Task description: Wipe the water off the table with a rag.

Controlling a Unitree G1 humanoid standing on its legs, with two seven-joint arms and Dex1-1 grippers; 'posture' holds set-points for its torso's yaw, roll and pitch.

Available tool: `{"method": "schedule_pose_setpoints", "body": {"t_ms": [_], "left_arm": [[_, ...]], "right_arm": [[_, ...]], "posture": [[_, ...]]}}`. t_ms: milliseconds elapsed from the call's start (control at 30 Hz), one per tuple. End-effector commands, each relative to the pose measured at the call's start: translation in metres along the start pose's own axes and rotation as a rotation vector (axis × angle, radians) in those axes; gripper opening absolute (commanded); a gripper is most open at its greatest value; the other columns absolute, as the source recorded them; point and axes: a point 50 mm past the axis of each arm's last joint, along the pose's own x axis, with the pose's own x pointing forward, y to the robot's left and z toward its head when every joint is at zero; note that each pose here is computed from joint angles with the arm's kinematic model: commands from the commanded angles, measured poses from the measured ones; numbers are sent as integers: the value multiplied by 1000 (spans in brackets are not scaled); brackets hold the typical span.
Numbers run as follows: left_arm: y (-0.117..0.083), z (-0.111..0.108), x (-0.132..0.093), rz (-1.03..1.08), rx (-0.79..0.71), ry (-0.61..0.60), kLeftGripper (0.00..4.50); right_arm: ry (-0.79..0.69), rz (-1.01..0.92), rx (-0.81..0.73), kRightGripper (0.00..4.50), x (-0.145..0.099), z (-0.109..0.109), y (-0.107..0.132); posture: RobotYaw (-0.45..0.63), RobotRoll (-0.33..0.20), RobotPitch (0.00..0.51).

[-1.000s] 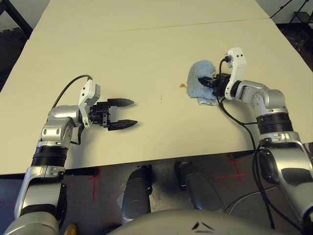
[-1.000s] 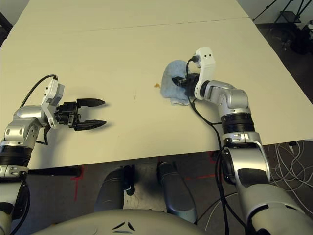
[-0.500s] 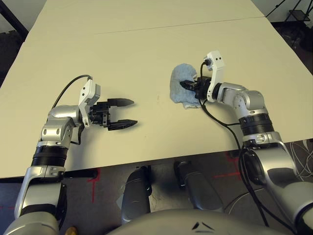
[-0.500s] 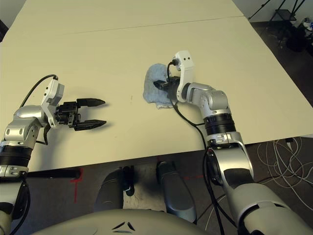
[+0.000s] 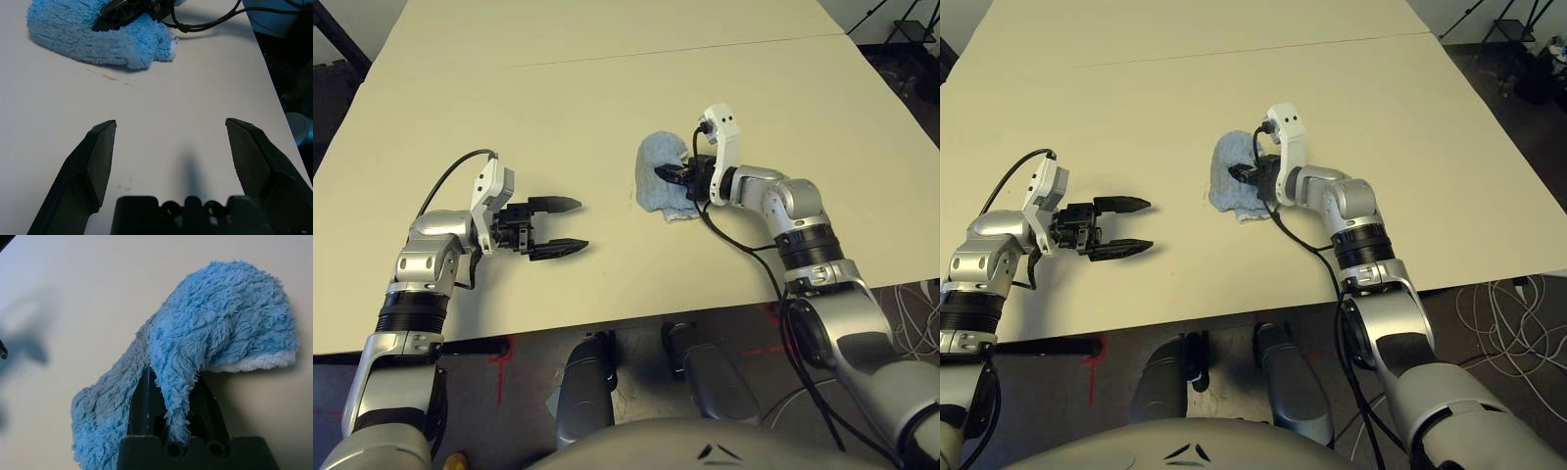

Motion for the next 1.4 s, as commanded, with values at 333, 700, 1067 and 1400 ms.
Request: {"method": "schedule_pose_setpoints", "body": {"t_ms": [333,700,1067,1400], "left_arm": [[3,-1,2,-3,6,8,4500],[4,-1,3,-5,8,2,4500],[3,0,3,5,10,-4,4500],[-4,-2,-8,56,5,-2,4500]], "right_arm": [[27,-227,-46,114,-62,6,-59],[-43,-287,-61,114,-94,29,-74],[-79,-210,-134,114,-128,68,-70],[41,-307,-168,114,-187,68,-97]], "posture": [[-229,0,185],[-231,0,179],[-211,0,182],[-158,0,191]]}}
